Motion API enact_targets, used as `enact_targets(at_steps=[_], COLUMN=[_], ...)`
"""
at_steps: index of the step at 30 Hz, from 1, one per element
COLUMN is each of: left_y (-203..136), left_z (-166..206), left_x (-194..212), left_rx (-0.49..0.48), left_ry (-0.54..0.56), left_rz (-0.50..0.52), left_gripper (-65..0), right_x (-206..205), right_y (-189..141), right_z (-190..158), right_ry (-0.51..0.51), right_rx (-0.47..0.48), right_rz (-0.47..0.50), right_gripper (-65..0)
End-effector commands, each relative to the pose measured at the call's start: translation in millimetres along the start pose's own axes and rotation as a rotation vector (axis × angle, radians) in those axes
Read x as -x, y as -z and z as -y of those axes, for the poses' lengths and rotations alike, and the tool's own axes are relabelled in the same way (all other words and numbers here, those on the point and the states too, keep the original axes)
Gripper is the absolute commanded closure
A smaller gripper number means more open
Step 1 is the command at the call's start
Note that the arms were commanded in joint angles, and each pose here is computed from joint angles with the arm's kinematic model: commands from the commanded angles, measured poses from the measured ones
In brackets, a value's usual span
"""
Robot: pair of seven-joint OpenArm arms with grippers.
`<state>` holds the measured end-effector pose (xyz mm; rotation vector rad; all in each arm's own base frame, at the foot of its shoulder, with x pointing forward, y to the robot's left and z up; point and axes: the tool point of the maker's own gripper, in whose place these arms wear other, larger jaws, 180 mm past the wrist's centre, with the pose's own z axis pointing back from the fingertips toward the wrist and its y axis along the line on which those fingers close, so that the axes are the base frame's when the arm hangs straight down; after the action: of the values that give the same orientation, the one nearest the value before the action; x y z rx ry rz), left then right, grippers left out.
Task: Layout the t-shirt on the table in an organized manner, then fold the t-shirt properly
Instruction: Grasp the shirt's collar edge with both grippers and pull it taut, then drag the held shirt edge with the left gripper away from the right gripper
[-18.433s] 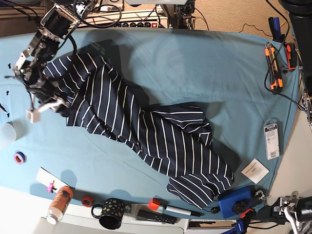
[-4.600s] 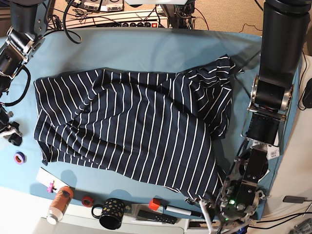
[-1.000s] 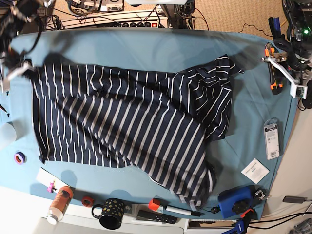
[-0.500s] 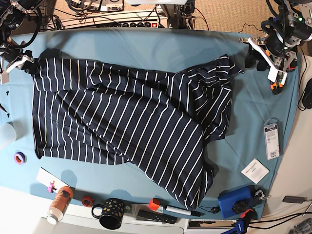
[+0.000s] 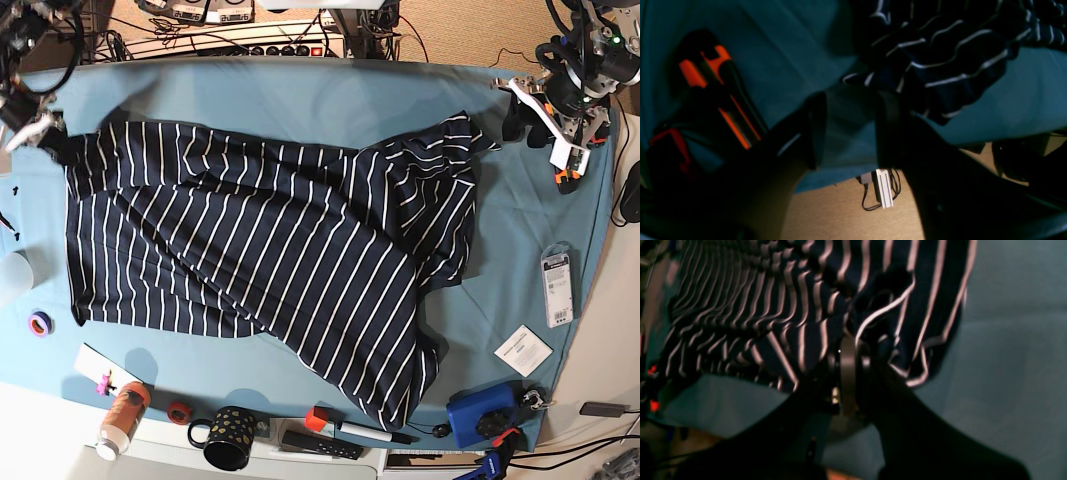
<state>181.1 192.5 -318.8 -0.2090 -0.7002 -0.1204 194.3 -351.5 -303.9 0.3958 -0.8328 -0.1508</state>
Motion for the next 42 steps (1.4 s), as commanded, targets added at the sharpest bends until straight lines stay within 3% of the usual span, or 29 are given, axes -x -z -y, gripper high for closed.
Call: enact_targets(at_steps=[1,5,10,12,17,22,26,31,34,36,38,42], left_y=[-3.7,-3.9,-10.6,-11.6,-9.6,8.3,26.1,36.8,43.8,51.1,53.8,40.0], left_z=[-0.2,4.8,36.1,42.3,54.2,92.0,101.9,94.3,103.4,108.4,97.8,49.7], left_x=[-7.8,1.4,20.7,20.5,5.9,17.4,12.9,8.4,4.5,8.1,15.3,33.2], left_rx=[-0.002,0.025,0.181,0.198,0.218,0.275,0.157,-0.024,-0.023,-0.006,-0.063,-0.294], left_ry=[0.018,0.010,0.054,0.046,0.143,0.335,0.516,0.637,0.699,0.706,0.668,0.571], left_rz=[0.028,-0.018,-0.043,-0.011,0.108,0.084,0.115,0.097,0.110,0.097,0.035,-0.160], left_gripper=[-24.5,-24.5,-24.5,-24.5,-24.5,-24.5,-24.5,-24.5,-24.5,-18.1,-1.7,0.0], right_x=[-12.8,17.9,54.8,61.3,63.1,62.9,62.9,62.8,62.6,62.6,62.7,62.9], right_y=[-10.0,-23.6,-37.2,-39.9,-39.9,-39.8,-39.8,-39.8,-39.8,-39.8,-39.8,-41.1], right_z=[-4.0,-0.5,25.8,33.2,35.1,35.1,35.1,35.1,35.2,35.2,35.2,37.9], right_ry=[-0.051,-0.073,-0.076,-0.078,-0.070,-0.071,-0.071,-0.070,-0.071,-0.071,-0.071,-0.078], right_rx=[0.002,0.053,0.183,0.218,0.221,0.221,0.221,0.221,0.221,0.221,0.222,0.235], right_rz=[0.021,-0.092,-0.246,-0.279,-0.282,-0.282,-0.282,-0.281,-0.281,-0.281,-0.282,-0.292], right_gripper=[0.0,0.0,0.0,0.0,0.0,0.0,0.0,0.0,0.0,0.0,0.0,0.0])
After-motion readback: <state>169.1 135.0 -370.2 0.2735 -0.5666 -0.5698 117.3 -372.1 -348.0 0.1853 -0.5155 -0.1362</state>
